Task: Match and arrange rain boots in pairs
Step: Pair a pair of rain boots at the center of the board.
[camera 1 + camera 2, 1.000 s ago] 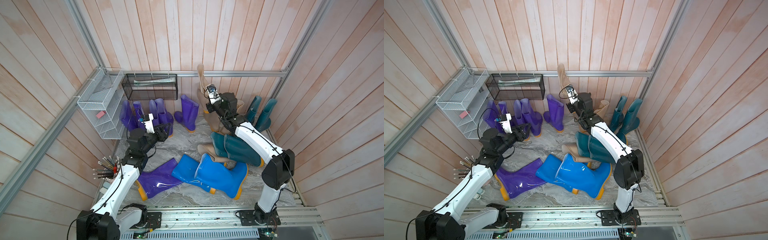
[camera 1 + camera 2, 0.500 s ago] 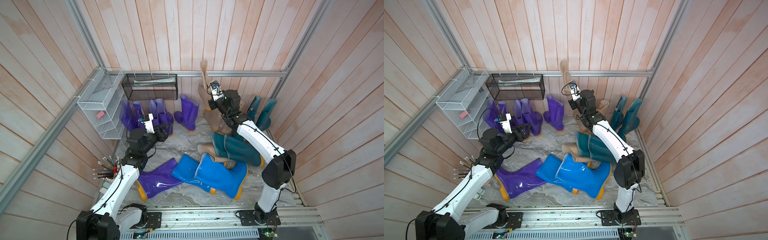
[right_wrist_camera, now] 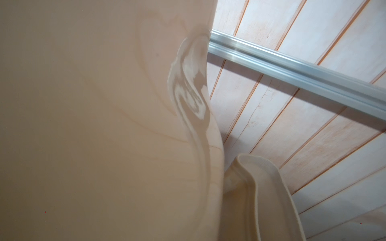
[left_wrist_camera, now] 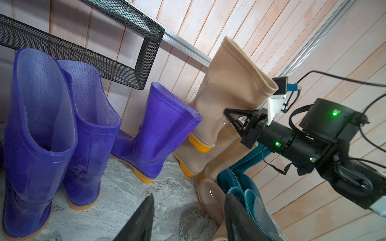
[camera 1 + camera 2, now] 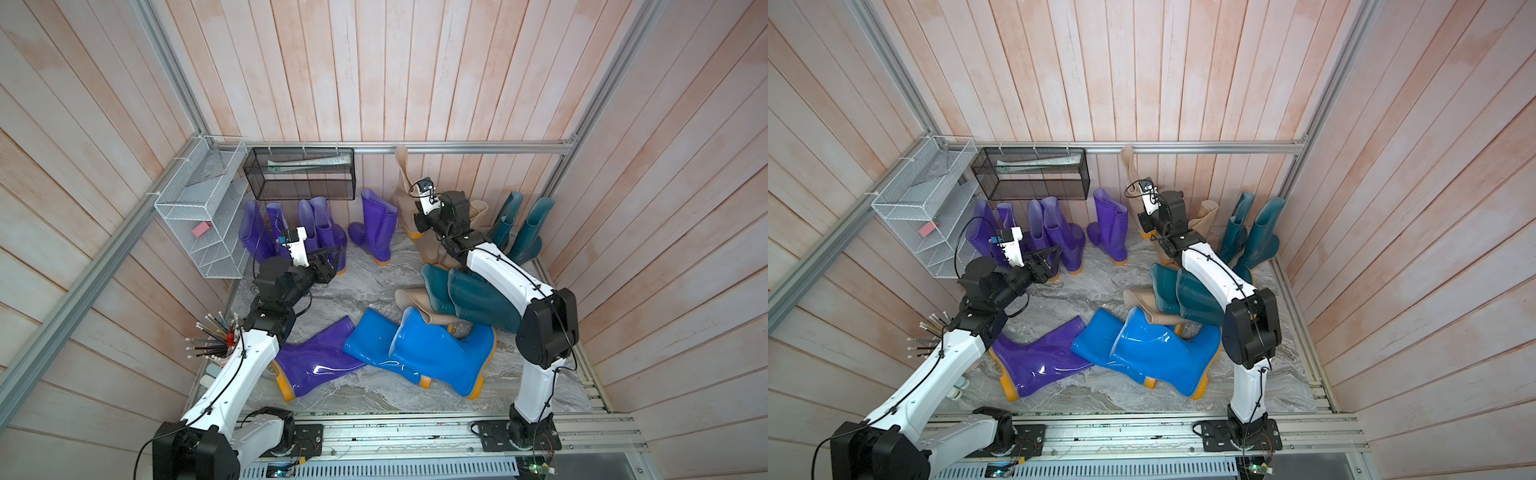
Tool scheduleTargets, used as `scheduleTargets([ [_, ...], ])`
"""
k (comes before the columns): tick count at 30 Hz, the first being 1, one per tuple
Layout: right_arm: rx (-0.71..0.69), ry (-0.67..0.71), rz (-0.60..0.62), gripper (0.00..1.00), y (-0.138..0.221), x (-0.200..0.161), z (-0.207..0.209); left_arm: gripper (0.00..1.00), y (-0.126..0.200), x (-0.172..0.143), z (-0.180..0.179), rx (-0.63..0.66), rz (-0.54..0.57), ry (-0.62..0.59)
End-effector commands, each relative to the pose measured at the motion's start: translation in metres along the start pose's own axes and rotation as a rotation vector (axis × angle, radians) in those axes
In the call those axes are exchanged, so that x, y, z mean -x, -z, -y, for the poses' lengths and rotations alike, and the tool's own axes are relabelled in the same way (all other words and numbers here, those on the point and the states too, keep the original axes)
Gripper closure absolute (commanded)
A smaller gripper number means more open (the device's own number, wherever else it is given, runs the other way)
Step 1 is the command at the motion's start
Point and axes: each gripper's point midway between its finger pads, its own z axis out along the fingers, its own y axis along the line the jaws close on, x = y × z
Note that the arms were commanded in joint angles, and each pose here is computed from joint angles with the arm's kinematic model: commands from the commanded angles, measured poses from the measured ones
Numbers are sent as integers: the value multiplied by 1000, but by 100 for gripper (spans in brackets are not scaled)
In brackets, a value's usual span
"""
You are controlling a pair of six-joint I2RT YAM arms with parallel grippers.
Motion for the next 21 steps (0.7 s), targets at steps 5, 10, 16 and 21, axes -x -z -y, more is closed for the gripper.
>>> scheduleTargets([
  [5,-24,-126,114,100,-20,6,19,44,1,-3,2,-25,-1,-5],
  [10,0,-175,95,100,-37,-17,15,44,1,-4,2,-27,-3,-1],
  [16,25,-221,56,100,-52,-41,10,44,1,-4,2,-27,-5,-1],
  [21,22,-273,28,100,-58,-66,7,44,1,-4,2,-27,-6,-1],
])
